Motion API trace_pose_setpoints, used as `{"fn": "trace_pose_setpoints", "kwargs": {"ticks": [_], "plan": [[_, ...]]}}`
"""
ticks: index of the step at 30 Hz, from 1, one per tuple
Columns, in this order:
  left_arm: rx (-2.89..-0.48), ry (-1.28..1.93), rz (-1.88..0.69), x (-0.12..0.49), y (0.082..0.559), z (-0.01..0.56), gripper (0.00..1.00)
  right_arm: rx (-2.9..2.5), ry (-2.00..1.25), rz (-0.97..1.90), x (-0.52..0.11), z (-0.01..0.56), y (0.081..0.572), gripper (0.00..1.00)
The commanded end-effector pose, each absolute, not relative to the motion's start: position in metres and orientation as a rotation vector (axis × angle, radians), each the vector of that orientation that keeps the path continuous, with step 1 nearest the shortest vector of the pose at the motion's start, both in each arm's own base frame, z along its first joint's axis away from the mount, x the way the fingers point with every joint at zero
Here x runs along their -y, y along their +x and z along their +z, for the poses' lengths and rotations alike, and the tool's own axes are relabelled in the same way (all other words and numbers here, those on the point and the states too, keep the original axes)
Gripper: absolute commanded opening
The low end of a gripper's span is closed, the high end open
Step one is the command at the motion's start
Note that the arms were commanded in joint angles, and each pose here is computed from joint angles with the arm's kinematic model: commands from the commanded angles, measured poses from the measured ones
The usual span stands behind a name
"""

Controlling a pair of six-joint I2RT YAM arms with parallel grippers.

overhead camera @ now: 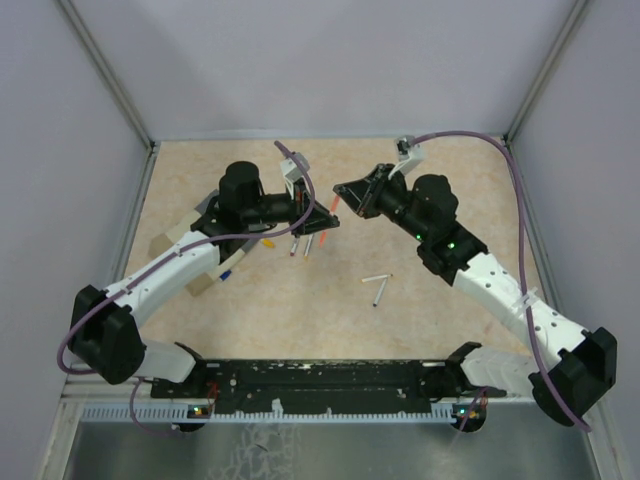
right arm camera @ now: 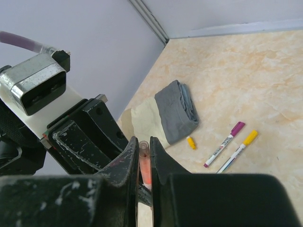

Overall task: Insert the pens into the pen caps
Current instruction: Press the pen cap onto the pen.

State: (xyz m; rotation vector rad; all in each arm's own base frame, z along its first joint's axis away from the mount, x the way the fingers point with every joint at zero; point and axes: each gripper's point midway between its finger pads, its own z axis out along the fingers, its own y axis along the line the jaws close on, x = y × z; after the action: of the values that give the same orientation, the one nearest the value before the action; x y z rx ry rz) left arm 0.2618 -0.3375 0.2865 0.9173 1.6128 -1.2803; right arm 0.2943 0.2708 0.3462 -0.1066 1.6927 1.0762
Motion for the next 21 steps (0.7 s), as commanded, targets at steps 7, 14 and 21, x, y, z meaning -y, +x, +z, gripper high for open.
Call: {"fn": "trace_pose_setpoints", "kwargs": {"ticks": [7, 14, 21], "plan": [[-1.545, 0.879, -1.306, 0.342, 0.268, 0.314, 0.0, -1.665, -0.208, 1.038, -0.275, 0.35, 0.293, 0.0], [-1.498, 0.863, -1.275, 0.341, 0.271, 0.332, 0.0, -1.74, -0.284, 0.961, -0.282, 0.328, 0.283, 0.0], [-1.46, 0.86, -1.237, 0.343, 0.276, 0.345, 0.0, -1.88, -0.353, 0.993, -0.299, 0.268, 0.249, 0.0]]}}
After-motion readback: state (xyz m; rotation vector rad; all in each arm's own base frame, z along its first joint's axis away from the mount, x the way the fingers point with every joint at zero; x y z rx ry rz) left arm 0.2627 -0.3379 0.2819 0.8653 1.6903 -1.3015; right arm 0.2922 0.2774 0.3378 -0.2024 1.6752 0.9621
